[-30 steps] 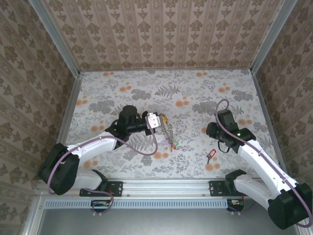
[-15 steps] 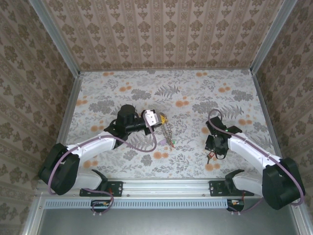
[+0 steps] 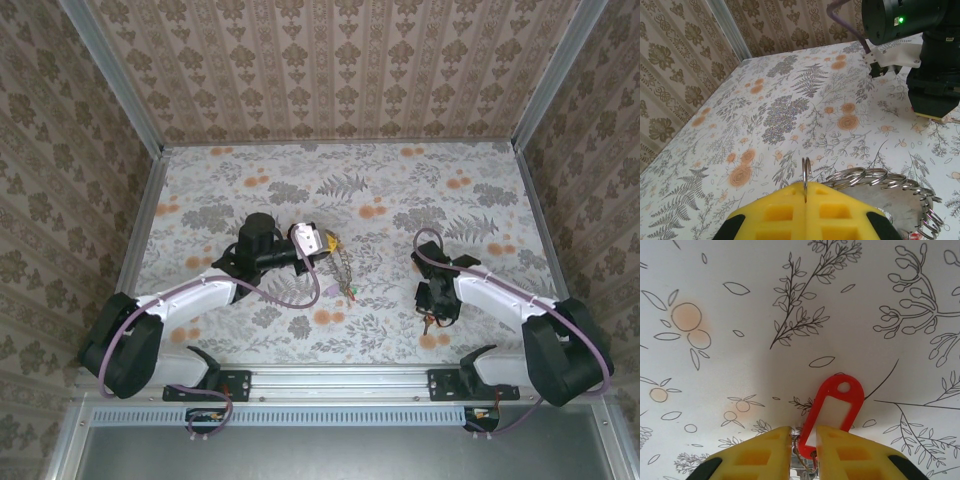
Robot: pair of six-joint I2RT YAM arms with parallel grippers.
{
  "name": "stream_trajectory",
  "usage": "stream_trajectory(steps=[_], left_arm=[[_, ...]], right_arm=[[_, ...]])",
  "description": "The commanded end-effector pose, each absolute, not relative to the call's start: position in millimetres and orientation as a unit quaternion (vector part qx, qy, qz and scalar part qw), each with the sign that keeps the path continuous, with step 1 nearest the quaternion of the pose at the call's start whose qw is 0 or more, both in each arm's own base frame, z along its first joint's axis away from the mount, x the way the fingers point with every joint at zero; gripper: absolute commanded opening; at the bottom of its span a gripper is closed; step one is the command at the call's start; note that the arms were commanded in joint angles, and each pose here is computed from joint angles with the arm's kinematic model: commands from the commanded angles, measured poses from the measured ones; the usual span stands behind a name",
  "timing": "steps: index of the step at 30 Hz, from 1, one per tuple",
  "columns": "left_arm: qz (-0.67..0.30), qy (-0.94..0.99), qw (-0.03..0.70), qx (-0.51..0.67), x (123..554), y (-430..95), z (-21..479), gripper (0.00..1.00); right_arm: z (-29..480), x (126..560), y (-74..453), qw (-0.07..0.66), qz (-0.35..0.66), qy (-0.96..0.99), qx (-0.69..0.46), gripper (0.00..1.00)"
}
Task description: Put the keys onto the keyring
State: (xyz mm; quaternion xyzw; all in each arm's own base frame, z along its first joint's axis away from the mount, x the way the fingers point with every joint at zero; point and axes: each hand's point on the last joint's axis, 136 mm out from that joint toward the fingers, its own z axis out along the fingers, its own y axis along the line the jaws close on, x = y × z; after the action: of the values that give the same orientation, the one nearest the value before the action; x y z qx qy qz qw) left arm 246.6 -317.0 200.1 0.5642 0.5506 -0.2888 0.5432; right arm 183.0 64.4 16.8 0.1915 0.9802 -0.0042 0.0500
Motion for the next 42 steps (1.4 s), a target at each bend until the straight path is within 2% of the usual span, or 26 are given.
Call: stream_trajectory(steps=[1,9,16,23,29,38,42], left_arm=[[-0.299,0.529,0.564,0.558,245,-317,220,0.00],[-0.298,0.530,0.563,0.560,246,-319,221,0.00],[-0.296,0.538,0.559,0.557,249,-319,218,0.00],[-0.296,0.546,0.558,0.551,253,-320,217,0.00],[-0.296,0.547,0.559,0.548,255,-321,218,0.00],[-0.300,0.545,0.556,0.551,255,-324,218,0.00],[-0.300,0.546,0.557,0.550,255,-324,218,0.00]], right_arm=[[15,179,65,0.038,-0.010,0.983,0.179,0.20],[23,193,72,0.060,0.000,0.985,0.160,0.04],[27,242,100,0.086,0.031,0.992,0.081,0.02],[24,283,123,0.087,0.045,0.995,0.020,0.09],[33,288,123,0.094,0.039,0.995,-0.007,0.29],[42,284,127,0.106,0.054,0.991,-0.057,0.34],[40,284,120,0.098,0.029,0.993,-0.052,0.32]])
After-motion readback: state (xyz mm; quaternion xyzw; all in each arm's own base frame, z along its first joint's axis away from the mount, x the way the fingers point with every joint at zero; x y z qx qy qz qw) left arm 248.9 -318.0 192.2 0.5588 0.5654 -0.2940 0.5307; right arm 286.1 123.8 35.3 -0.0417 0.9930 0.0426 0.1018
